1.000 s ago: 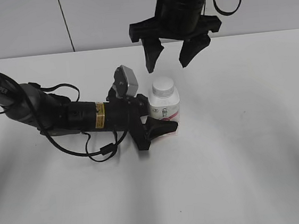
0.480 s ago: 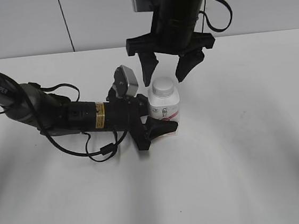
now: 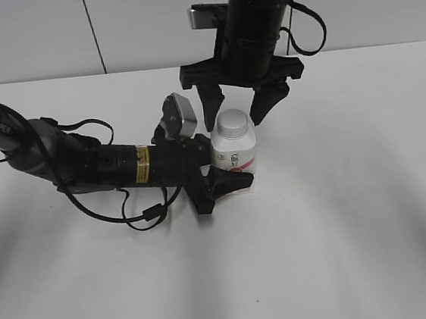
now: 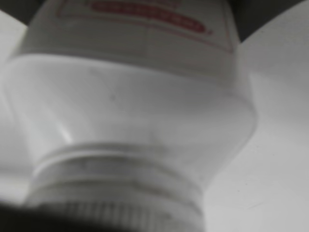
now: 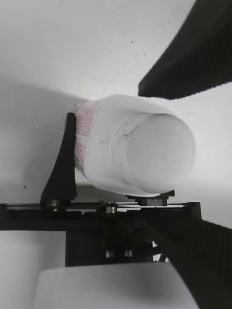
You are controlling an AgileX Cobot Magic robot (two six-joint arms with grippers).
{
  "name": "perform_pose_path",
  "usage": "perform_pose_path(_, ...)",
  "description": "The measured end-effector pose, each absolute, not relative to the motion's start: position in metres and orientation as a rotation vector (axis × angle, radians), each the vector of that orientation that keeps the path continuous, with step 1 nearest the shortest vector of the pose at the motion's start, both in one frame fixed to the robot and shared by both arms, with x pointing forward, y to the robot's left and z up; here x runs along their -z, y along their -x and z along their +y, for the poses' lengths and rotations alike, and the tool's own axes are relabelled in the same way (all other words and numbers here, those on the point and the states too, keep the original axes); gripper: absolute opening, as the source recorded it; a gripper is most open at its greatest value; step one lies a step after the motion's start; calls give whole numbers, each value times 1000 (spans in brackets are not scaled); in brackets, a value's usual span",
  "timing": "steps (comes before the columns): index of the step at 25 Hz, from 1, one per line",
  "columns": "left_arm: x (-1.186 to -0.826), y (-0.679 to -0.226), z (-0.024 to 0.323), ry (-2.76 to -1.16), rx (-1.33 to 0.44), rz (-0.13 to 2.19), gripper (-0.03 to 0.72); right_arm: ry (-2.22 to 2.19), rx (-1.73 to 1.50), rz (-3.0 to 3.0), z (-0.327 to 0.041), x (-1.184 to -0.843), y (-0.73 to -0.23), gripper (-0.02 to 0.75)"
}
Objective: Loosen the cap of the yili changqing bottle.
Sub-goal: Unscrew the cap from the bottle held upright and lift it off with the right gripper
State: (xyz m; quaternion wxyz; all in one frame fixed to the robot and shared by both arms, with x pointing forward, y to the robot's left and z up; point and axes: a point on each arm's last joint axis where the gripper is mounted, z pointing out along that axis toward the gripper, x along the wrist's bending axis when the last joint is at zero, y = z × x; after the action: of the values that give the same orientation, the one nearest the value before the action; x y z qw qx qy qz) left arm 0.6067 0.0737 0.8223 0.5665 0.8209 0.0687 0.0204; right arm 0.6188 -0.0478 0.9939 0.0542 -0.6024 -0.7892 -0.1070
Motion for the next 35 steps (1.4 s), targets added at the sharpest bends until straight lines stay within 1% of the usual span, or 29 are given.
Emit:
perform_pose_path(8, -822, -607, 74, -1930, -48, 161, 407, 1831, 319, -2394, -48, -992, -619, 574)
perform_pose_path(10, -822, -607, 74, -1930, -48, 161, 407, 1831, 319, -2394, -48, -992, -619, 547)
perform_pose_path(14, -822, -607, 74, -1930, -48, 161, 407, 1832, 319, -2394, -48, -992, -619, 437)
perform_pose_path(16, -822, -607, 74, -1930, -48, 161, 407, 1832, 317, -2394, -48, -992, -619, 405)
perform_pose_path(25, -822, -607, 74, -1930, -49, 163, 407, 1826, 312, -2406, -48, -991, -620, 396)
perform_pose_path(35, -822, -607, 74, -1930, -49, 163, 407, 1635, 325, -2558, -48, -991, -620, 396)
